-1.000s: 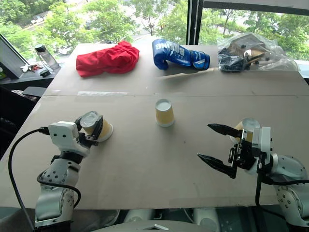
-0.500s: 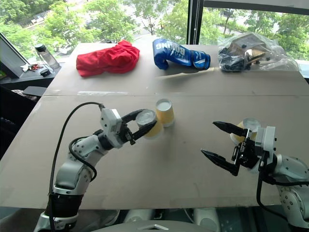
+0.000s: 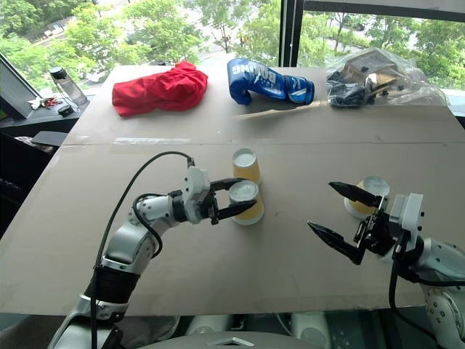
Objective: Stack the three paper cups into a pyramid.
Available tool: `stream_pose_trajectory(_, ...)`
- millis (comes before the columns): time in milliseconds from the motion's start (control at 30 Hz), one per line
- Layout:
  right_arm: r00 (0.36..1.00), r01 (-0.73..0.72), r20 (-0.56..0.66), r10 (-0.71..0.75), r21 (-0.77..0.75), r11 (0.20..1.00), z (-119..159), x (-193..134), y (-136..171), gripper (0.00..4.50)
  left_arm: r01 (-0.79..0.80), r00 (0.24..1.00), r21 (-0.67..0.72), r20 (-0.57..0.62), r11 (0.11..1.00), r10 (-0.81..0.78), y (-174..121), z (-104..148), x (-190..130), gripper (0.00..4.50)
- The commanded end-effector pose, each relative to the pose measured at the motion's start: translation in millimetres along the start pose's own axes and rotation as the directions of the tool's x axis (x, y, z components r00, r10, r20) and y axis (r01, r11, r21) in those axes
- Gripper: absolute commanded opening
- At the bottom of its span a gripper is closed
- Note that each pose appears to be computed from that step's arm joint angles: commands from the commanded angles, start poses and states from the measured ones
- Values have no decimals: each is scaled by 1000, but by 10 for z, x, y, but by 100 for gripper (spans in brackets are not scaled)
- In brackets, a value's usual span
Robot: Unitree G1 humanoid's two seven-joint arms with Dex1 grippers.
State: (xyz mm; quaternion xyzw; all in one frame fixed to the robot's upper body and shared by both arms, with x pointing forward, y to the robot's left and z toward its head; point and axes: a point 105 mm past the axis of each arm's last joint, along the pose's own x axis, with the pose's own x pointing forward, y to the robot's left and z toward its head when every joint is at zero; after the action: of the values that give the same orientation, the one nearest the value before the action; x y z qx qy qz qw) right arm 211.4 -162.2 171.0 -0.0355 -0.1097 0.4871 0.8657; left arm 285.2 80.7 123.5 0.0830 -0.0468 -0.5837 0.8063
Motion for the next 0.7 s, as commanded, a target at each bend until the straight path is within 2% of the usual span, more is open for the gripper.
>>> stream_pose_trajectory(33, 999, -17, 27, 18, -31, 999, 100, 50, 23, 450, -13, 1000, 36, 16, 999, 13, 14, 55, -67, 332)
stream_pose_trajectory(67, 999, -18, 27, 19, -30, 999, 102, 56, 20, 450, -14, 1000, 36, 15, 999, 14, 11, 50, -75, 349)
stream_pose_trajectory(100, 999, -21, 27, 22, -29, 999, 102, 70, 14, 450, -27, 1000, 41, 16, 999, 26, 20, 51, -86, 411)
stream_pose_trajectory(133, 999, -21, 26, 22, -29, 999, 99, 89, 4, 450, -45, 999, 47, 19, 998, 44, 36, 60, -99, 441)
stream_pose_trajectory(167, 999, -21, 25, 22, -29, 999, 97, 102, -4, 450, -58, 998, 51, 22, 997, 57, 47, 67, -107, 447)
stream_pose_trajectory(333, 1000, -26, 16, 26, -6, 1000, 65, 220, -48, 450, -53, 988, 11, 146, 999, 51, -4, 367, -216, 447)
stream_pose_trajectory(433, 1000, -6, 7, 6, -2, 1000, 27, 337, -143, 450, -91, 981, -3, 171, 996, 91, 4, 533, -338, 447)
stream_pose_trajectory(633, 999, 36, -23, -36, -2, 999, -112, 775, -414, 450, -109, 990, -52, 82, 993, 113, -81, 635, -676, 447)
stream_pose_trajectory(700, 999, -7, -33, 7, 12, 1000, -191, 994, -466, 450, -135, 990, -61, 35, 989, 138, -37, 660, -827, 447)
